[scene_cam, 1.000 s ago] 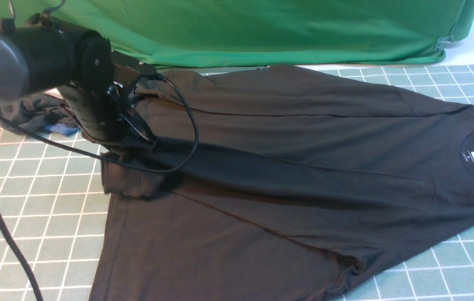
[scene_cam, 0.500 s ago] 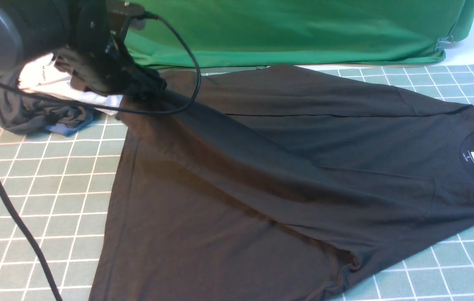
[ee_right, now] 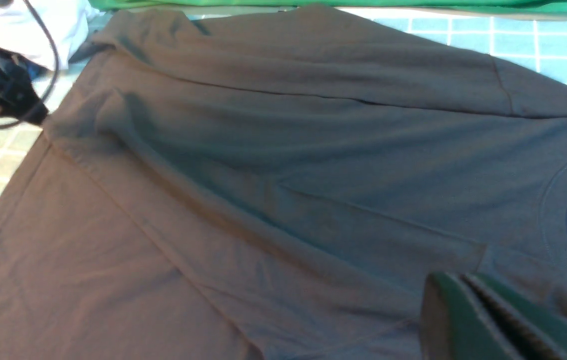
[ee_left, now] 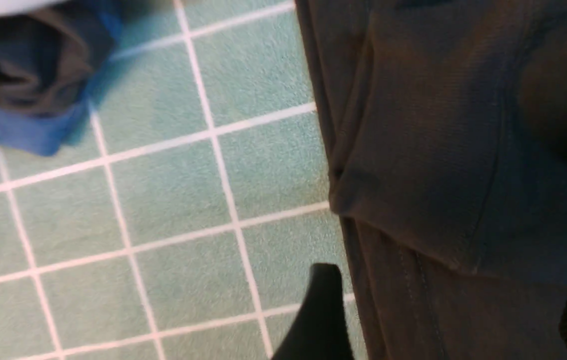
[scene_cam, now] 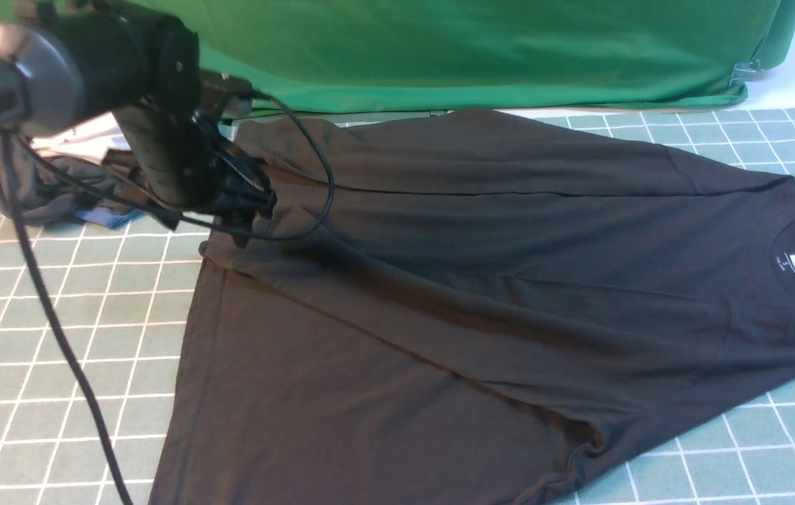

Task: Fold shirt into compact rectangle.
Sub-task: 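Fold the left side of the black T-shirt inward over its body, then grab the top left corner of the dark shirt with the left gripper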

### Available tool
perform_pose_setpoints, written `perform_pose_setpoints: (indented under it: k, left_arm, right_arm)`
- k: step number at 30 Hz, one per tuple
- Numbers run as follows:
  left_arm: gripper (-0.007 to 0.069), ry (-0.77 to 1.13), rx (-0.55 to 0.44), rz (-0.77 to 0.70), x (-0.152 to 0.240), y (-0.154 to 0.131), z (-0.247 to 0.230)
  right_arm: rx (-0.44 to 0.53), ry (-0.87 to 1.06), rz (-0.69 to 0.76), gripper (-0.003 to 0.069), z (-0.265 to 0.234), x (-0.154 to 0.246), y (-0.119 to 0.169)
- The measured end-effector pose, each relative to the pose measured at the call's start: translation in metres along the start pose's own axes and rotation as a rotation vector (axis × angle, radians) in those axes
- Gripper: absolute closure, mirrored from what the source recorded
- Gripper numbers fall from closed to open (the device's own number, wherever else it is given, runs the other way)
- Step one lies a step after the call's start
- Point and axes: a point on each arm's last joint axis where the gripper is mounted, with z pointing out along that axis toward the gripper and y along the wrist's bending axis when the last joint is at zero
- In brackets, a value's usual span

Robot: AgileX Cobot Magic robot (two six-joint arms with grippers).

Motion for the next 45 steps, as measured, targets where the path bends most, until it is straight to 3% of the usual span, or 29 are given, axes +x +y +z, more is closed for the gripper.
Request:
perform_pose_setpoints:
  k: [3, 6, 12, 17, 23, 30, 40, 45]
  left_arm:
    - [0.0037, -0.040, 0.003, -0.020, -0.004, 0.000, 0.001]
    - [0.0077, -0.163, 0.017, -0.150, -0.020, 0.002, -0.008]
    - [0.0225, -0.325, 0.116, -0.396, -0.049, 0.020, -0.020]
    - [0.0323, -0.337, 0.225, -0.542, -0.072, 0.037, 0.010]
    - [0.0324, -0.297, 0.274, -0.635, -0.082, 0.040, 0.046]
    - [0.0265, -0.220, 0.402, -0.837, -0.084, 0.038, 0.079]
    - [0.0229, -0.307, 0.413, -0.920, -0.090, 0.044, 0.092]
    - [0.0277, -0.342, 0.407, -0.933, -0.092, 0.046, 0.099]
  right_arm:
    - [-0.005, 0.013, 0.000, 0.0630, 0.000, 0.001, 0.000]
    - [-0.008, 0.021, 0.001, 0.0628, 0.000, 0.002, 0.001]
    - [-0.009, 0.022, 0.001, 0.0623, 0.000, 0.002, 0.001]
    - [-0.009, 0.023, 0.001, 0.0622, 0.000, 0.002, 0.001]
    - [-0.009, 0.023, 0.001, 0.0620, 0.000, 0.002, 0.001]
    - [-0.009, 0.023, 0.001, 0.0610, 0.000, 0.002, 0.001]
    - [-0.010, 0.025, 0.001, 0.0600, 0.000, 0.002, 0.001]
    - [-0.010, 0.027, 0.001, 0.0597, 0.000, 0.002, 0.001]
